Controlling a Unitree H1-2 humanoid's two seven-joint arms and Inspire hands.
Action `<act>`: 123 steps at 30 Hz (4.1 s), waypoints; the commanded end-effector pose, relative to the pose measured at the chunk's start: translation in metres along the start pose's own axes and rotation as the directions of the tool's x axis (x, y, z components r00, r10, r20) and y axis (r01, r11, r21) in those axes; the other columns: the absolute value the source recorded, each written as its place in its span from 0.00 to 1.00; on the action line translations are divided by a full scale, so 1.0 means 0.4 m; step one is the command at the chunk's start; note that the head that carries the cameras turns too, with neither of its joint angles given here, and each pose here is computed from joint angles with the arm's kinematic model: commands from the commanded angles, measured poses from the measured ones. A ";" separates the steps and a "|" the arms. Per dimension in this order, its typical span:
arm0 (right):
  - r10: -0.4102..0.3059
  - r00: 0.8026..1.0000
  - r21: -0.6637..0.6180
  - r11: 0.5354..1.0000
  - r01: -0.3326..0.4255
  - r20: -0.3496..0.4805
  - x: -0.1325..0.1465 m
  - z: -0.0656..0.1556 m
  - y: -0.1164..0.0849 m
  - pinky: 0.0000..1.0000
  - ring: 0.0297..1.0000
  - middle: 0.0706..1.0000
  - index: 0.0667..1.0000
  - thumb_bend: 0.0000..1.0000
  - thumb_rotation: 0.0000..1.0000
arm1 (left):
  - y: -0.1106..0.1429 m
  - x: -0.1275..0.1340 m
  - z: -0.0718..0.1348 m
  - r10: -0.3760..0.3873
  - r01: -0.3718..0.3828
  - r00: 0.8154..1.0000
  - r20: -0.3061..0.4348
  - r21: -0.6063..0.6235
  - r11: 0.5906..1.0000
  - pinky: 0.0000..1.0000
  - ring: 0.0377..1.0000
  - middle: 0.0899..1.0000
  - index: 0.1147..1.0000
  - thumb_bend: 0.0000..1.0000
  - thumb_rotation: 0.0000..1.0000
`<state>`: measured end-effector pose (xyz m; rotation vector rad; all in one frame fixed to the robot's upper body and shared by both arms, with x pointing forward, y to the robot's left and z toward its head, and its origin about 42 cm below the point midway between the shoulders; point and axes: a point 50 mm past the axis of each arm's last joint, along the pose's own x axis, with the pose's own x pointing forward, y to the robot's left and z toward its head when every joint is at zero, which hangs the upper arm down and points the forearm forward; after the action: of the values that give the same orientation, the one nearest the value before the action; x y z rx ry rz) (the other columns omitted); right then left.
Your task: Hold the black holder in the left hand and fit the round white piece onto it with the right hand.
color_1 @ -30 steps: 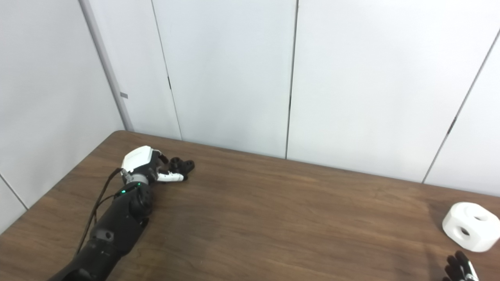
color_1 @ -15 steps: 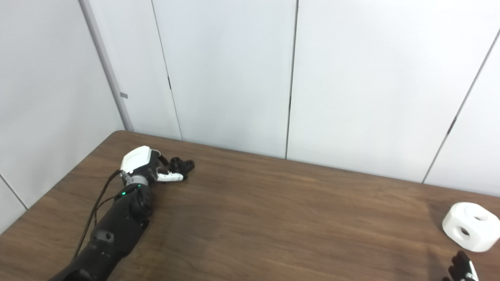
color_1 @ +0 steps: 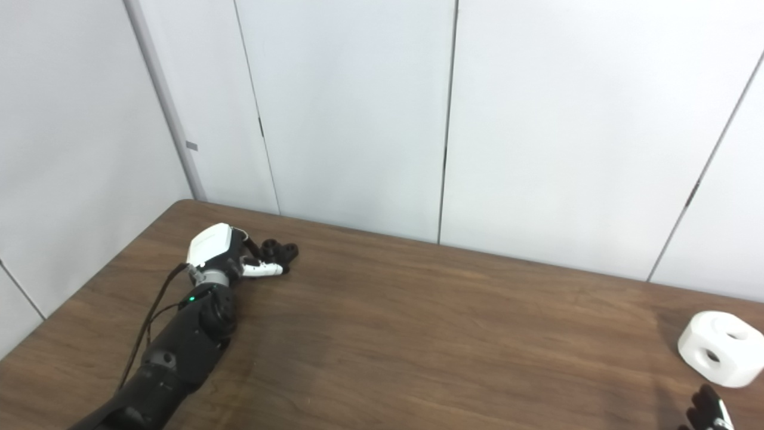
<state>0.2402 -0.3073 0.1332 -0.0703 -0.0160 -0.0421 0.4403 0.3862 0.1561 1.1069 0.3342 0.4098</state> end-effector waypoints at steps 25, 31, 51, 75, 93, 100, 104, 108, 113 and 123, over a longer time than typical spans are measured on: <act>0.002 0.999 0.004 1.000 -0.002 0.045 0.007 0.048 0.011 1.00 1.00 1.00 1.00 0.70 1.00 | -0.023 -0.044 0.001 -0.043 0.045 0.996 0.084 -0.020 0.999 0.97 0.89 0.75 0.42 0.52 0.05; -0.002 0.999 0.020 1.000 0.001 0.044 0.006 0.050 0.019 1.00 1.00 1.00 1.00 0.66 1.00 | -0.026 -0.099 0.015 -0.055 0.056 0.988 0.147 -0.004 0.998 0.97 0.90 0.76 0.42 0.52 0.05; -0.004 0.999 0.020 1.000 0.003 0.053 0.003 0.056 0.043 1.00 1.00 1.00 1.00 0.58 1.00 | -0.088 -0.341 0.167 -0.138 0.097 0.860 0.492 0.109 0.989 0.93 0.85 0.74 0.42 0.52 0.05; -0.023 0.998 0.023 0.999 0.022 0.055 -0.012 0.081 0.080 1.00 1.00 1.00 1.00 0.59 1.00 | -0.177 -0.627 0.217 -0.216 0.179 0.705 0.675 0.125 0.976 0.94 0.85 0.74 0.42 0.52 0.05; -0.050 0.997 -0.003 0.999 0.050 0.057 -0.020 0.126 0.055 1.00 0.99 0.98 1.00 0.57 1.00 | -0.217 -0.666 0.164 -0.210 0.213 0.707 0.676 0.080 0.974 0.91 0.84 0.74 0.42 0.52 0.05; -0.098 0.992 -0.058 0.993 0.103 0.085 -0.003 0.141 0.034 1.00 0.96 0.95 0.99 0.57 0.98 | -0.216 -0.661 0.161 -0.203 0.211 0.715 0.669 0.070 0.975 0.92 0.84 0.74 0.42 0.52 0.05; -0.111 0.991 -0.065 0.991 0.116 0.080 0.011 0.154 0.024 1.00 0.96 0.95 0.97 0.59 0.71 | -0.216 -0.656 0.155 -0.191 0.202 0.714 0.673 0.063 0.977 0.91 0.83 0.74 0.42 0.52 0.05; -0.145 0.984 -0.142 0.977 0.158 0.101 0.031 0.171 0.016 0.96 0.97 0.95 0.95 0.63 0.55 | -0.211 -0.647 0.145 -0.187 0.190 0.710 0.679 0.071 0.979 0.90 0.82 0.73 0.42 0.52 0.05; -0.206 0.973 -0.366 0.901 0.232 0.108 0.058 0.207 -0.004 0.92 0.92 0.90 0.83 0.72 0.50 | -0.204 -0.636 0.137 -0.190 0.194 0.715 0.672 0.071 0.978 0.91 0.83 0.73 0.42 0.52 0.05; -0.275 0.944 -0.580 0.745 0.329 0.183 0.122 0.297 -0.032 0.86 0.88 0.87 0.77 0.83 0.42 | -0.176 -0.620 0.118 -0.194 0.182 0.721 0.665 0.088 0.979 0.88 0.81 0.72 0.42 0.52 0.05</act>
<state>0.2823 -0.3148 0.2286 -0.6936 -0.0230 -0.3417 0.2579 0.1940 0.1238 1.1144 -0.2102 -0.1924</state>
